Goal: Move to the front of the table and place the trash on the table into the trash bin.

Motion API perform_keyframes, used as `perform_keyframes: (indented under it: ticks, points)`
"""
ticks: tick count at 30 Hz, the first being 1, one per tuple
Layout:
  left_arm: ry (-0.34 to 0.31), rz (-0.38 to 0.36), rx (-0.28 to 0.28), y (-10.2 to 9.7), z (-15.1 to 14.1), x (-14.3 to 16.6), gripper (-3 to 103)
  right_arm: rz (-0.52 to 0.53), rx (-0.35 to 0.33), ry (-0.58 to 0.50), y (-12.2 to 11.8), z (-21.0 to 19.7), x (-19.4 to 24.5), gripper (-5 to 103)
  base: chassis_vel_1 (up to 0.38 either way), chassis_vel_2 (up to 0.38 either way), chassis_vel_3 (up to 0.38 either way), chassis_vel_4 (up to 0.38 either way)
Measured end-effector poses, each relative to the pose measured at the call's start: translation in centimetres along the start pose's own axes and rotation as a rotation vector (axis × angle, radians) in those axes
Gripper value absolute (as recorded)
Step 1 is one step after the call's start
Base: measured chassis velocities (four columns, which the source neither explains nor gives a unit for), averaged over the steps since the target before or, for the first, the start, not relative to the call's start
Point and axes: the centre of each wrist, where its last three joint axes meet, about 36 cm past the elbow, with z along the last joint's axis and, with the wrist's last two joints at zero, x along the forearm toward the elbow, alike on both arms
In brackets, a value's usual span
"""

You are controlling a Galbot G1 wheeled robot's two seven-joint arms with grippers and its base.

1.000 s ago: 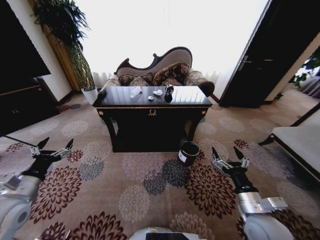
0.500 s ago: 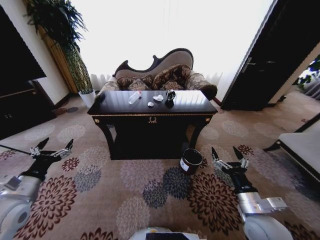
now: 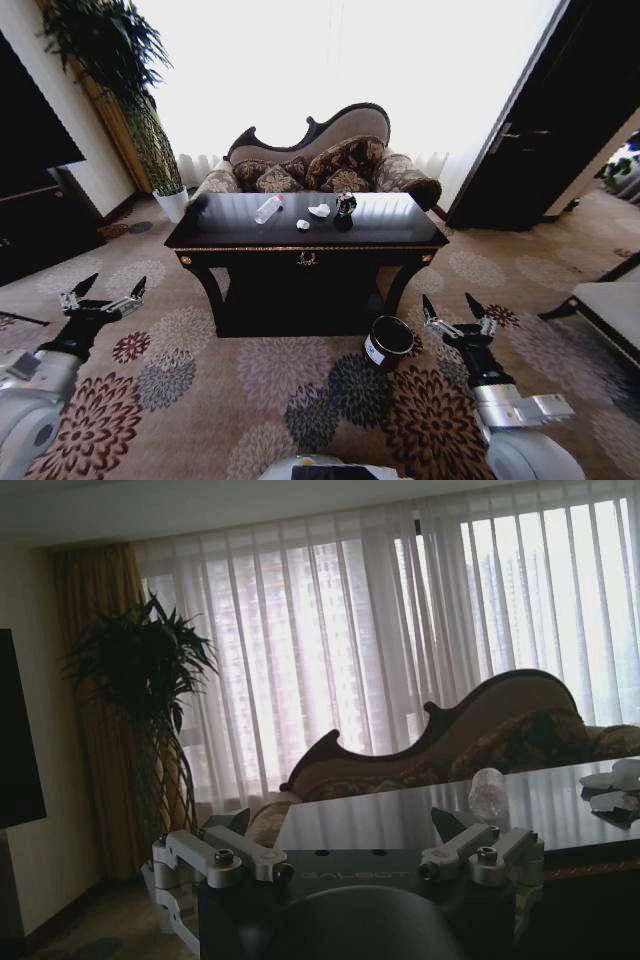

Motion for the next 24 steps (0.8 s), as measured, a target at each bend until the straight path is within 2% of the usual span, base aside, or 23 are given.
perform_keyframes:
  ticks: [14,15,21,24]
  points:
    - [0.002,0.0,-0.001,0.02,-0.01,0.0,100,0.002,-0.007,-0.001,0.19,0.16,0.12,100,-0.2,0.207,0.208,-0.217]
    - [0.002,0.0,-0.001,0.03,0.0,0.0,103,0.002,-0.007,-0.001,0.19,0.16,0.12,100,-0.221,0.2,0.222,-0.221]
    - [0.005,-0.001,0.0,0.08,0.11,-0.01,98,0.0,-0.006,-0.003,0.24,0.16,0.07,100,-0.194,0.19,0.199,-0.198]
    - [0.006,0.0,0.001,0.05,0.15,0.0,101,0.004,-0.003,-0.004,0.26,0.17,0.09,100,-0.182,0.195,0.179,-0.2]
